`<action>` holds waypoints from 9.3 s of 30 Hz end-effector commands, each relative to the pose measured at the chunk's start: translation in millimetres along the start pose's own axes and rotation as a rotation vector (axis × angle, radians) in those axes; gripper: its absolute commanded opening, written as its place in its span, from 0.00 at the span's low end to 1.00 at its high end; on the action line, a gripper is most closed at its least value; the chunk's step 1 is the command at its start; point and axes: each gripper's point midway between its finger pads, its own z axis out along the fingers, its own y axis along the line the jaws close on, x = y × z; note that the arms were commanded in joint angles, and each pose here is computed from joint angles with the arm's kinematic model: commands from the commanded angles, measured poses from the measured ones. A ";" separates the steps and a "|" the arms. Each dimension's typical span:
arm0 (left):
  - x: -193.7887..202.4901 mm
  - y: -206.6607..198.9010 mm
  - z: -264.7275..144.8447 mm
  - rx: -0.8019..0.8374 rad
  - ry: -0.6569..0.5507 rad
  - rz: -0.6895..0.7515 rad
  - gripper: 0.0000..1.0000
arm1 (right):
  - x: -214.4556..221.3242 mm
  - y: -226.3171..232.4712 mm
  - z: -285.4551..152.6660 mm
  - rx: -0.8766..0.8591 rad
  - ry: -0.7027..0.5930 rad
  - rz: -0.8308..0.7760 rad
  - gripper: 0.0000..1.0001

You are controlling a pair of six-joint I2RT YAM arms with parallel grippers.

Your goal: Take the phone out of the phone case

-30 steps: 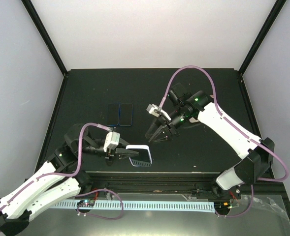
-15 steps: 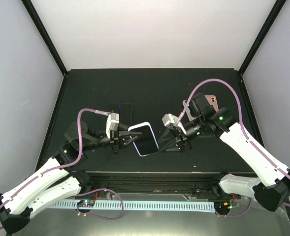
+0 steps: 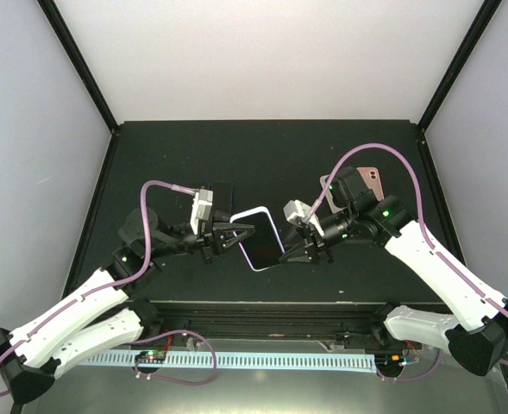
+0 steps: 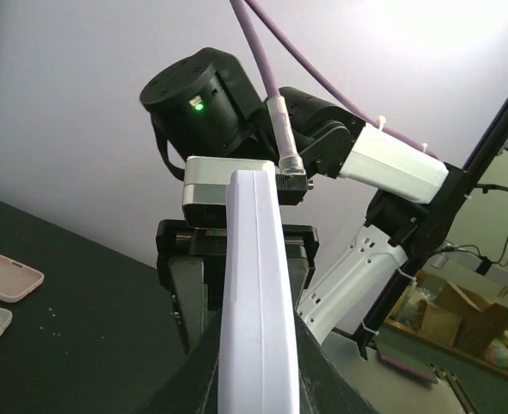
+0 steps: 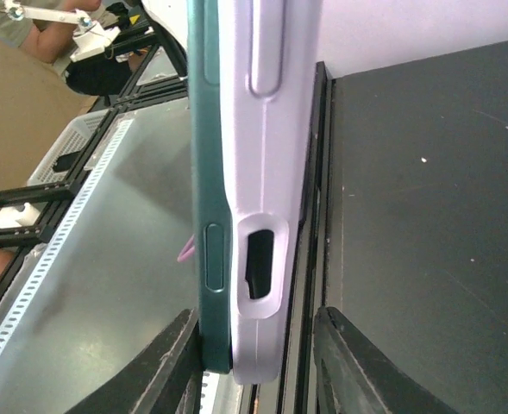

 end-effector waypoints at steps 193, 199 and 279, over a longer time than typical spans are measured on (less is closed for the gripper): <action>99.3 207.2 52.1 -1.224 0.300 0.424 0.02 | 152.5 -234.6 -46.2 0.789 -0.192 1.097 0.01; 80.9 193.3 43.7 -1.207 0.228 0.368 0.02 | 151.5 -237.5 -51.2 0.821 -0.189 1.079 0.01; 55.4 128.4 -55.5 -0.923 0.431 0.140 0.90 | 176.8 -282.5 -125.5 0.878 0.351 0.790 0.01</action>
